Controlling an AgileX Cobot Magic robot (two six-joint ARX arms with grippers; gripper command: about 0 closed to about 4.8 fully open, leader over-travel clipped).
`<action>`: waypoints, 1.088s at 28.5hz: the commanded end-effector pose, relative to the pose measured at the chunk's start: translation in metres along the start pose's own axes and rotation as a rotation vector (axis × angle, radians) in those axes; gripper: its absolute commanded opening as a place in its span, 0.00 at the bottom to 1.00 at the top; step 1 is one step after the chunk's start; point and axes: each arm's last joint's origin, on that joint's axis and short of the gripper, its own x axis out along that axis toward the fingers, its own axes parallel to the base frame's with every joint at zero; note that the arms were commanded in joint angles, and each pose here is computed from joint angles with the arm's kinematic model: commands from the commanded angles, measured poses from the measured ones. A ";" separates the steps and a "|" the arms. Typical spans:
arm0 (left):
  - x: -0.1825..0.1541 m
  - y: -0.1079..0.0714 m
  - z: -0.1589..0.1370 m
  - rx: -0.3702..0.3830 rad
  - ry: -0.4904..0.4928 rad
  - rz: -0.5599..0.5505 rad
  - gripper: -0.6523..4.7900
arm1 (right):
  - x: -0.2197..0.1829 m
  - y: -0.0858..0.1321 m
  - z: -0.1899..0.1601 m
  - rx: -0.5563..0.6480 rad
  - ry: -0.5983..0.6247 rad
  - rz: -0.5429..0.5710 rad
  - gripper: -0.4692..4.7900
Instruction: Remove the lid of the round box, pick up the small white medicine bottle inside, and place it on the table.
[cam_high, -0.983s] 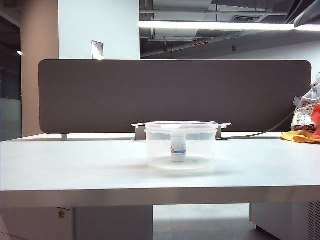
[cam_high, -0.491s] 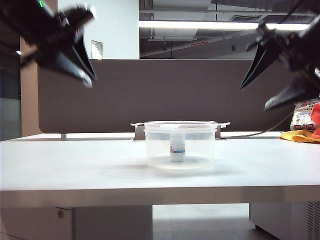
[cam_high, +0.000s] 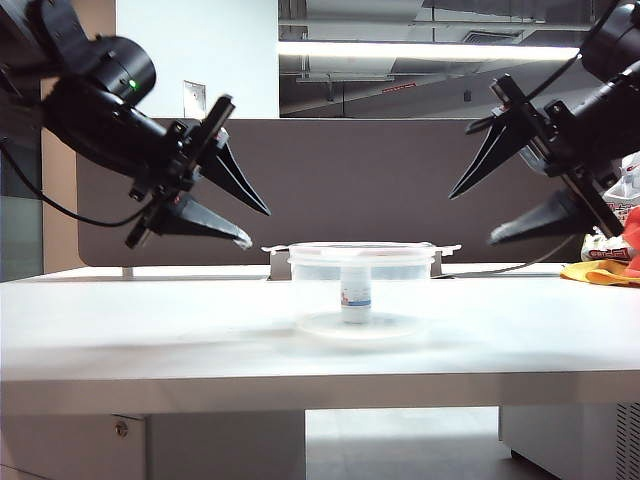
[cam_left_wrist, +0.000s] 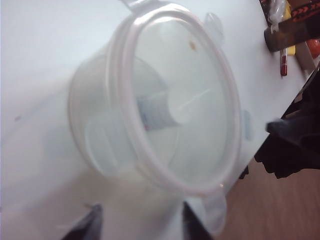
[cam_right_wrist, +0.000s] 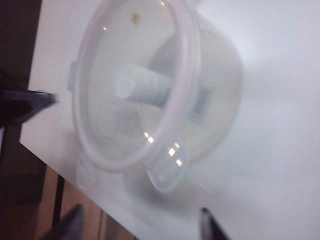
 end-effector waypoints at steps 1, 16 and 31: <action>0.004 0.000 0.010 0.009 -0.014 -0.014 0.49 | -0.001 0.005 0.006 -0.025 -0.047 0.029 0.52; 0.015 0.013 0.014 0.008 -0.012 0.082 0.49 | 0.028 -0.010 0.002 0.023 0.011 0.013 0.52; 0.022 0.017 0.017 0.005 -0.039 0.044 0.49 | 0.034 -0.011 0.004 -0.004 -0.024 -0.012 0.46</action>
